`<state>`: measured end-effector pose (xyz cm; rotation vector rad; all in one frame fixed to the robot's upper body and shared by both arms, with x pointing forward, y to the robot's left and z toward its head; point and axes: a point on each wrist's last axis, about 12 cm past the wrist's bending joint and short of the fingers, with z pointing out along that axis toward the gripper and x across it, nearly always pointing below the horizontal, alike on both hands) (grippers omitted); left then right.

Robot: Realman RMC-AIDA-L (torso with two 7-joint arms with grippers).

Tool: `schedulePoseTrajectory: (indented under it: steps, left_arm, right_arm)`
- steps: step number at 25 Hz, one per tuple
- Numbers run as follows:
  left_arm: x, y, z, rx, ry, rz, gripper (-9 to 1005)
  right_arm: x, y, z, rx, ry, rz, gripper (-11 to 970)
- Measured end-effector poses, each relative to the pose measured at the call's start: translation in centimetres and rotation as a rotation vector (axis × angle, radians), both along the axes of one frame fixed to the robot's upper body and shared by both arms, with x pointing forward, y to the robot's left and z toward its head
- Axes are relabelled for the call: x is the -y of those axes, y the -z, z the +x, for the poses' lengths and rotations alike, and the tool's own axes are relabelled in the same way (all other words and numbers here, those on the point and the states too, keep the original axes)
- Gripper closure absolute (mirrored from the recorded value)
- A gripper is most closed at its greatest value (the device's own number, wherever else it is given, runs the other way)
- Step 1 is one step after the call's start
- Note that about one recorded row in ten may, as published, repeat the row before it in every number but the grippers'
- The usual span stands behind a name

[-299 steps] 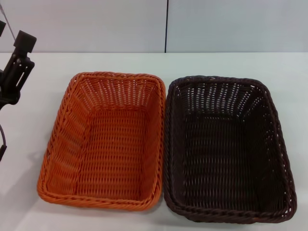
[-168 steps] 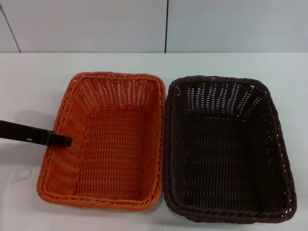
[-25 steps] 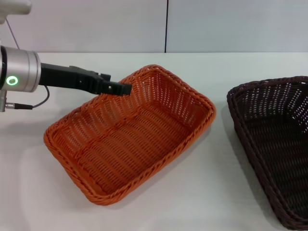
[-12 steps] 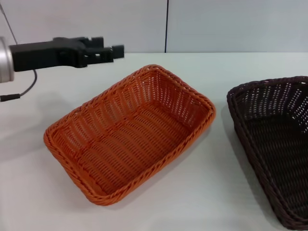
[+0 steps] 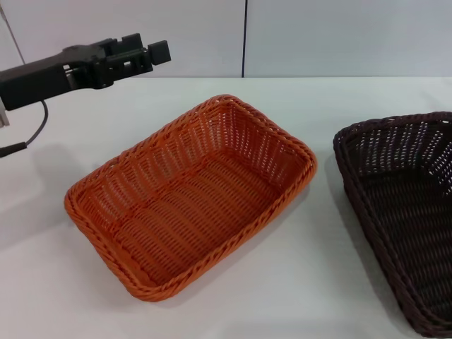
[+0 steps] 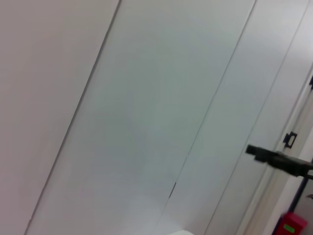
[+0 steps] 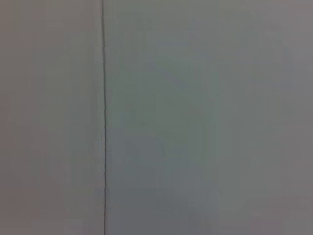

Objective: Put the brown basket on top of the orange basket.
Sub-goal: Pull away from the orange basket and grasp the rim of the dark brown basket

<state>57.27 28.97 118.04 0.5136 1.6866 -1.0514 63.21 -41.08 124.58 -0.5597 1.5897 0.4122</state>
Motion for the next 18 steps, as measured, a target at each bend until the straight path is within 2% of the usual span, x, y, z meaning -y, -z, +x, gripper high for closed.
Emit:
schedulePoseTrajectory:
  steps: [4, 8, 13, 18]
  left_arm:
    - [0.0, 0.4, 0.0, -0.009, -0.002, -0.021, 163]
    - [0.0, 0.8, -0.1, -0.02, -0.005, -0.047, 163]
    - [-0.1, 1.4, -0.5, -0.014, -0.01, -0.094, 163]
    - [0.1, 1.5, -0.6, -0.015, -0.009, -0.111, 164]
  right_arm:
    - [-1.1, -1.7, 1.6, -0.078, -0.051, -0.262, 282]
    - [-2.7, -2.0, 2.4, -0.138, -0.129, -0.423, 281]
    - [-4.7, -1.2, 3.3, -0.185, -0.191, -0.626, 282]
    - [-6.3, 0.2, 3.8, -0.188, -0.229, -0.75, 283]
